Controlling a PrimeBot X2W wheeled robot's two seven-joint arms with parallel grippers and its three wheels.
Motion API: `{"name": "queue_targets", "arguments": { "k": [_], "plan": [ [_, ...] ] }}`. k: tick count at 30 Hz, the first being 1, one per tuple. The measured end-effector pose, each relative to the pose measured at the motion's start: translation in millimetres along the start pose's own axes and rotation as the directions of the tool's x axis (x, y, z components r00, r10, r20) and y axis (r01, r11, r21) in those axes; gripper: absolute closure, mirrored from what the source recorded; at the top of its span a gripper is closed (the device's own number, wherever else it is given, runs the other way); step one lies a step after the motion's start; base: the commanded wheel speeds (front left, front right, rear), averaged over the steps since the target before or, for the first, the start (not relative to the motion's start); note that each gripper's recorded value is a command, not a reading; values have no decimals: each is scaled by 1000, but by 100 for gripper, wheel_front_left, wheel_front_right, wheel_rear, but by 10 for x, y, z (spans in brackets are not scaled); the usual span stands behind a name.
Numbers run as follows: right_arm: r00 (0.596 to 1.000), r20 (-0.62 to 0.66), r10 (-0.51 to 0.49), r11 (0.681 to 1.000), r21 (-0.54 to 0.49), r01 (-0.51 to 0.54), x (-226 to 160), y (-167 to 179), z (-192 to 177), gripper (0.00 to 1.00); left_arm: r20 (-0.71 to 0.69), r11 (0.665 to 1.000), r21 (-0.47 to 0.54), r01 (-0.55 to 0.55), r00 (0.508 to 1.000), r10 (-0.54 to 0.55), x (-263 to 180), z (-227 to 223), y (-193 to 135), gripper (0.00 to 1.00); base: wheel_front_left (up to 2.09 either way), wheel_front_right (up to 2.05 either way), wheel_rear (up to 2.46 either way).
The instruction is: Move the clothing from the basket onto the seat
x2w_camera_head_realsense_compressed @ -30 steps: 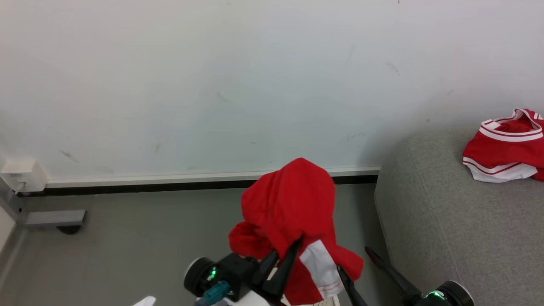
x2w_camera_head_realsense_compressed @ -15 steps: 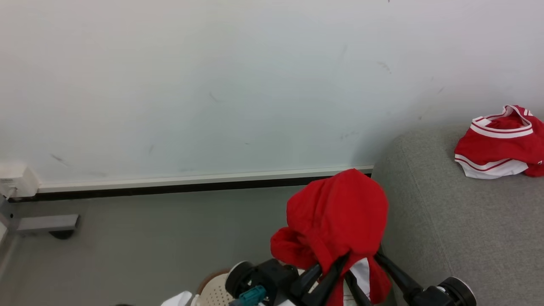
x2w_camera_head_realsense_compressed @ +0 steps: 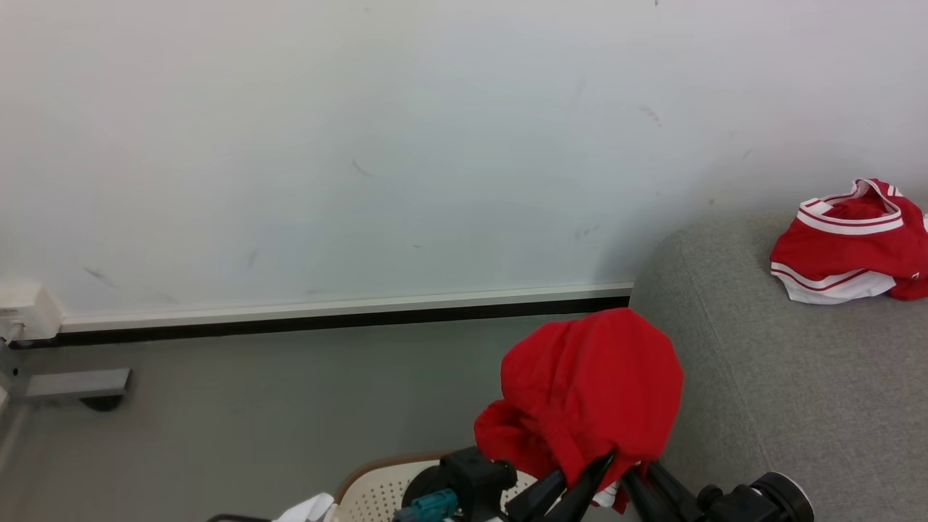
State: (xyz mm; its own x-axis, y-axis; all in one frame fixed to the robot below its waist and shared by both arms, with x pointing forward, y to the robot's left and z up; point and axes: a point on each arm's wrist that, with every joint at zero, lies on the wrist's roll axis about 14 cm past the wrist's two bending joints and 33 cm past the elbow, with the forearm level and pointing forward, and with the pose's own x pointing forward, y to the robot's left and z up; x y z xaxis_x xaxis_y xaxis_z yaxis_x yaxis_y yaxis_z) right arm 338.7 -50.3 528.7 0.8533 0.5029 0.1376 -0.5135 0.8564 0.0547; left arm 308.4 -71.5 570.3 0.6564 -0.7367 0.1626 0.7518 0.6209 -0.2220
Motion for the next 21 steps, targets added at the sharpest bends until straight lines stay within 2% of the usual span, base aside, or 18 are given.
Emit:
{"name": "queue_targets", "arguments": {
  "k": [8, 12, 13, 21],
  "plan": [
    [1000, -7, -6, 1000, 18, 6, -21, -53, -15, 100, -20, 999, -4, -44, 999, 44, -16, -59, 121, 100, 0, 0, 0],
    [1000, 3, -29, 999, 24, 29, -34, -127, 15, 100, -28, 998, -2, -68, 997, 68, -23, -97, 186, 52, 0, 0, 0],
    [999, 5, -38, 999, 26, 38, -43, -158, 23, 100, -33, 997, -1, -73, 997, 73, -24, -112, 203, 0, 0, 0, 0],
    [992, 18, -123, 992, 23, 122, -153, -420, 68, 100, -74, 996, 4, -87, 993, 87, -17, -269, 262, 0, 0, 0, 0]
  ]
}}
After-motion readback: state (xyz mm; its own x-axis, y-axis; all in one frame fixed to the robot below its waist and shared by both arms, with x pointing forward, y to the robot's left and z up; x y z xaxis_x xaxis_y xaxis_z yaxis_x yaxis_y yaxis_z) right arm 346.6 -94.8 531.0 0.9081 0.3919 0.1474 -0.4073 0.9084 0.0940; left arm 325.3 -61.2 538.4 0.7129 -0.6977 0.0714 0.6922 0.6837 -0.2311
